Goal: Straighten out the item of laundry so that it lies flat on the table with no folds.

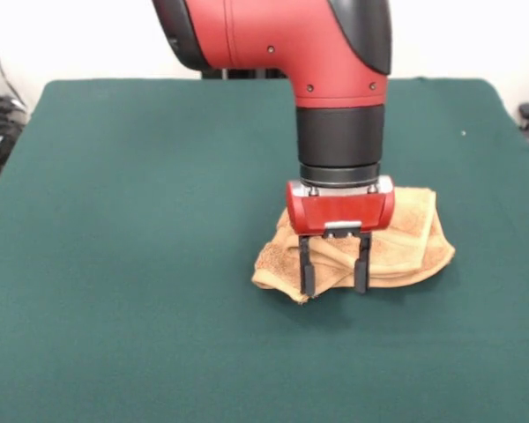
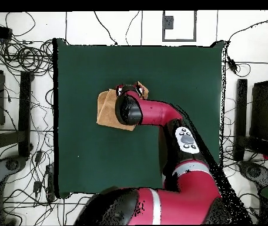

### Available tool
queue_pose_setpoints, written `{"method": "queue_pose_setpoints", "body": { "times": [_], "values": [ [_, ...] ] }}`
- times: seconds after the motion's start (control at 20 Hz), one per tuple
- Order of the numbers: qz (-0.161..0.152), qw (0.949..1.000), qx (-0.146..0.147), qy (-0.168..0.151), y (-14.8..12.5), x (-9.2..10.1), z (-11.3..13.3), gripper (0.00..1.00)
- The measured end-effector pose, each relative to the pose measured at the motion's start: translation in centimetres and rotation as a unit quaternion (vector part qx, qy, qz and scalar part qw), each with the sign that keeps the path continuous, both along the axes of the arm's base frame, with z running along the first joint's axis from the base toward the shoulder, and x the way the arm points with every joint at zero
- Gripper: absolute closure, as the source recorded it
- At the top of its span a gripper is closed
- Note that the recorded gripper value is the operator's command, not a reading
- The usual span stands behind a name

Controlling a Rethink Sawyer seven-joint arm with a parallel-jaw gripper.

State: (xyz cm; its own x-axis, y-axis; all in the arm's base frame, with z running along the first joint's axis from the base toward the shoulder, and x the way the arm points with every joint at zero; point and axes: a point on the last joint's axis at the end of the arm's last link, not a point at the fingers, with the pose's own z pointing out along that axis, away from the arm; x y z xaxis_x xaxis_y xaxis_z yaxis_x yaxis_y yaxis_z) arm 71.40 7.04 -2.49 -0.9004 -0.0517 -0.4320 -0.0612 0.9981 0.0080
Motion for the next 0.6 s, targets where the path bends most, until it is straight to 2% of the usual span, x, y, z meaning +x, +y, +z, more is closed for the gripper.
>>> {"method": "queue_pose_setpoints", "body": {
  "times": [0.05,0.15,0.6],
  "values": [
    [0.004,0.9999,-0.016,0.0,0.2,-0.1,0.1,0.0],
    [0.009,0.9995,-0.029,-0.001,0.5,-0.2,0.3,0.0],
    [0.007,0.9984,-0.056,-0.01,1.0,0.5,1.4,0.0]
  ]
}}
